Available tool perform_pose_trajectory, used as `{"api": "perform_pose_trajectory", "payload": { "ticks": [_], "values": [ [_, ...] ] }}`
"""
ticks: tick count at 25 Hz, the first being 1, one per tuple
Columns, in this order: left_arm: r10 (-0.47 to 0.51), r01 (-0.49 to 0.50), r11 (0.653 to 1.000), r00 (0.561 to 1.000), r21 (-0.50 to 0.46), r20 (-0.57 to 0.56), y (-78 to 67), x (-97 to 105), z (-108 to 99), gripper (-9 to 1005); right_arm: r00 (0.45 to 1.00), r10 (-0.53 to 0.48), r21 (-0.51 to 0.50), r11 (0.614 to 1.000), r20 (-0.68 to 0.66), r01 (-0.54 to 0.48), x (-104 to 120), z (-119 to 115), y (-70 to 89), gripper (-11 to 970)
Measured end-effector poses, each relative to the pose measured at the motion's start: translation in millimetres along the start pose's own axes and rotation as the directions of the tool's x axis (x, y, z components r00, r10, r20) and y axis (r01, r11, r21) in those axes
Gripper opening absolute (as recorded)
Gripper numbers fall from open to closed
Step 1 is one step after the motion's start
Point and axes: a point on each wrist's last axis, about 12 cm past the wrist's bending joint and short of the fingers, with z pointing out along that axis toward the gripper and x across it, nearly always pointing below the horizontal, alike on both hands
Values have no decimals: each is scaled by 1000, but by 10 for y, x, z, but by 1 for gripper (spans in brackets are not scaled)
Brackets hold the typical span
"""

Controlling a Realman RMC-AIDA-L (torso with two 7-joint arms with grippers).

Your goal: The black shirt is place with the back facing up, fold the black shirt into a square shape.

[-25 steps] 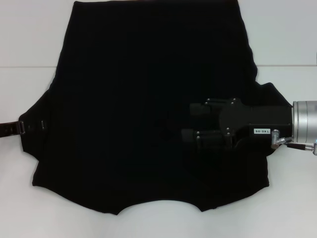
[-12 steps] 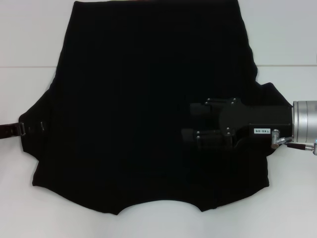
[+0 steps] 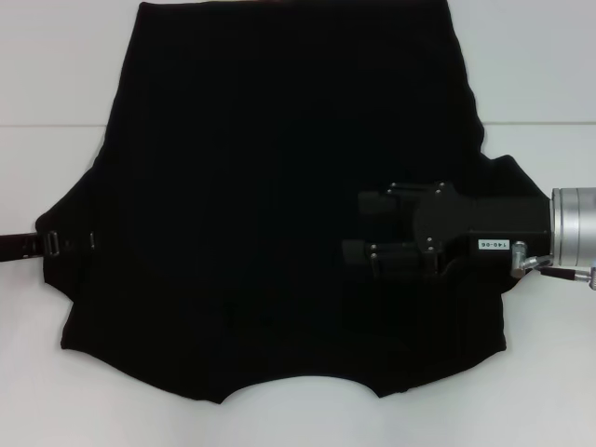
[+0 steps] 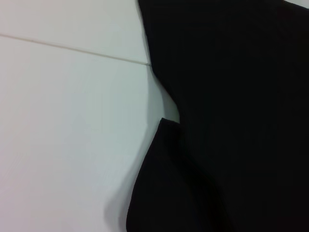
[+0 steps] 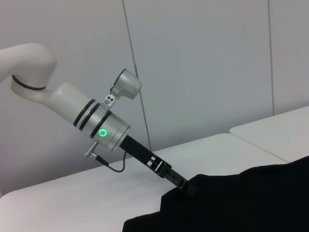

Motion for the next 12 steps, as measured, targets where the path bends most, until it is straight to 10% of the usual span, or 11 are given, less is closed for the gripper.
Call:
{"api": "perform_pose_trajectory", "payload": {
  "ticks": [12],
  "values": [
    [11,-11,1000,1000,2,-1,-17,-27,5,880,1000,-2,5,1000,10,2,-17,-9,-9,823]
  ]
}}
